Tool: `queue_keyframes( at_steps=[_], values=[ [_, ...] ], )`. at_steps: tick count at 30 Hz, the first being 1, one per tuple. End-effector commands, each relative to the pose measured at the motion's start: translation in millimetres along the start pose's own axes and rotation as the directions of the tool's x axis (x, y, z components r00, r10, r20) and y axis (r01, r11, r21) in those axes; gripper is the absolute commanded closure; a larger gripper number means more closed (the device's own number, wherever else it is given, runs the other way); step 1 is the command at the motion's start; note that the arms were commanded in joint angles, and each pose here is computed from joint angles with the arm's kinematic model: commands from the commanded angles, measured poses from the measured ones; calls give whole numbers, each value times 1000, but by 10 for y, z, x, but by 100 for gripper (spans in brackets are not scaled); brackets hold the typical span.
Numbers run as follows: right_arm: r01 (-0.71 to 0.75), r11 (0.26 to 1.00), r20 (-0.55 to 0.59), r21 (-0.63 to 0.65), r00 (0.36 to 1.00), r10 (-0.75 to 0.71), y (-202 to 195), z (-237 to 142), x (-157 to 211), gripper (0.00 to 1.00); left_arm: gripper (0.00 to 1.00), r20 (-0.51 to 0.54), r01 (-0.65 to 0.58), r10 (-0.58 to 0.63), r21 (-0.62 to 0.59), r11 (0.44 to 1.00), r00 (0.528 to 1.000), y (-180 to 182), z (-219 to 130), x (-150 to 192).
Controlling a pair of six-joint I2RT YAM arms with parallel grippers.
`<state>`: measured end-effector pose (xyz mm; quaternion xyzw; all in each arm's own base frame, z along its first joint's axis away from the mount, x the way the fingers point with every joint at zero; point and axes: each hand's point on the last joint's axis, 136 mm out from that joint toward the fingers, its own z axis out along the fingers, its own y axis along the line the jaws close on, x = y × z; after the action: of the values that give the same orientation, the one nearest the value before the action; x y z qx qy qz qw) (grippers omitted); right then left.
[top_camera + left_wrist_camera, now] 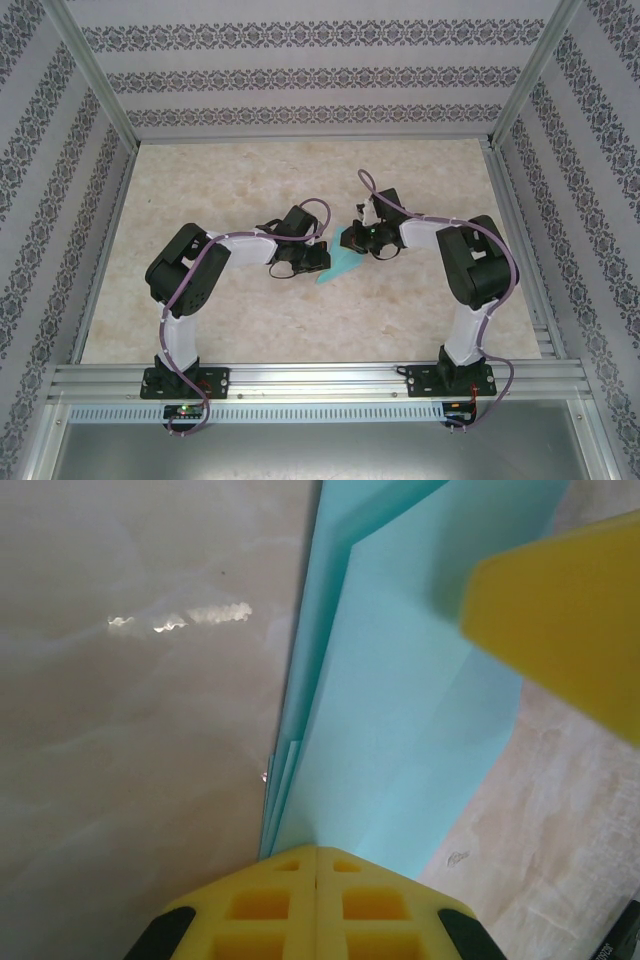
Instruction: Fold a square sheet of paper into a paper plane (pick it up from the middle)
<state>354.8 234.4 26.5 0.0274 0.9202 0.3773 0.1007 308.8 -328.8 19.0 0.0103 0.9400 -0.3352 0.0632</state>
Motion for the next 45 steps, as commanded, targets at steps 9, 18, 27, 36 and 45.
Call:
queue_keyframes(
  at_steps=[9, 18, 27, 36, 45],
  values=[
    [-80, 987, -41, 138, 995, 86, -457, 90, 123, 91, 91, 33, -108, 105, 111, 988, 994, -357, -188, -91],
    [-97, 979, -61, 177, 992, 110, -578, 117, 170, 92, 83, -24, -105, 113, 217, 971, 993, -509, -69, -63],
    [-107, 971, -77, 214, 989, 126, -646, 130, 186, 92, 83, -112, -71, 88, 146, 987, 990, -291, 2, 123],
    [-114, 964, -94, 239, 986, 140, -715, 150, 230, 92, 83, -168, -56, 68, 74, 996, 983, -73, 48, 276],
    [-110, 962, -111, 251, 984, 142, -745, 154, 264, 92, 83, -194, -50, 54, 24, 998, 979, 88, 8, 419]
  ],
)
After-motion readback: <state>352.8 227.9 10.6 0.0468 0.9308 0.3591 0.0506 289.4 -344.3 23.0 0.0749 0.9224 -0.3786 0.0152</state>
